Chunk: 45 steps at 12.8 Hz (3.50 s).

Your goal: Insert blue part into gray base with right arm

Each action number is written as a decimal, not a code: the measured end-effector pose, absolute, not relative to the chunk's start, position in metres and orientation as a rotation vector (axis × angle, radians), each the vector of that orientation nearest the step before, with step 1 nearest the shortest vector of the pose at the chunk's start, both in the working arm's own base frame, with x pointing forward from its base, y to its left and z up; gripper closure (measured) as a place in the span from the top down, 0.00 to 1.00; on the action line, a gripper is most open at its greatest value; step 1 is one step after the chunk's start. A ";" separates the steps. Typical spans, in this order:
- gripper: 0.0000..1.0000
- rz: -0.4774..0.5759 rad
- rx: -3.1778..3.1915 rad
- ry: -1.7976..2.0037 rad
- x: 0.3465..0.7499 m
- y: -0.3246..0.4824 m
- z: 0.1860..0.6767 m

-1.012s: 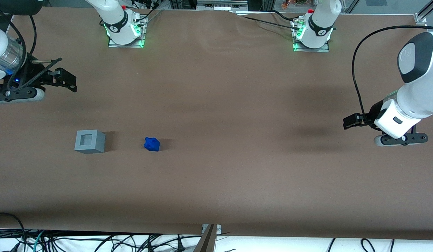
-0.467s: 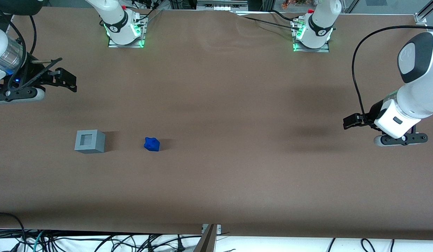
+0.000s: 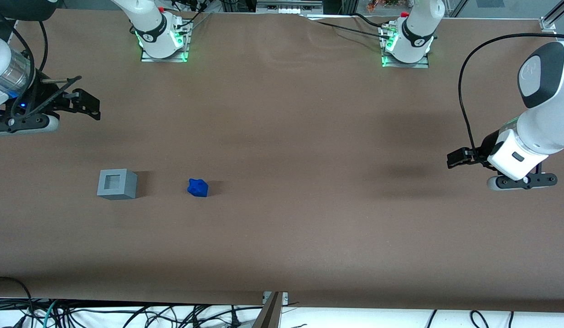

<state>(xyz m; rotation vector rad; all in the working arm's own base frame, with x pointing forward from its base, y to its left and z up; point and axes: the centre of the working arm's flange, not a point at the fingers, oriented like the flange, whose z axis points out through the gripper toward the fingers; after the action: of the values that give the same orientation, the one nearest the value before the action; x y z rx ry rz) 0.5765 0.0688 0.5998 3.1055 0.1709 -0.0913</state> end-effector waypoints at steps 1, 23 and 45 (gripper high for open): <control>0.99 -0.093 3.105 0.171 0.576 0.069 0.599; 0.99 -0.162 3.111 0.286 0.574 0.078 0.578; 0.98 0.062 3.187 -0.096 0.629 0.226 0.225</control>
<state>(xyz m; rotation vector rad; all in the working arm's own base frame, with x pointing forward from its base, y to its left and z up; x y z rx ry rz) 0.6293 0.2259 0.2247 3.1867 -0.0960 0.0624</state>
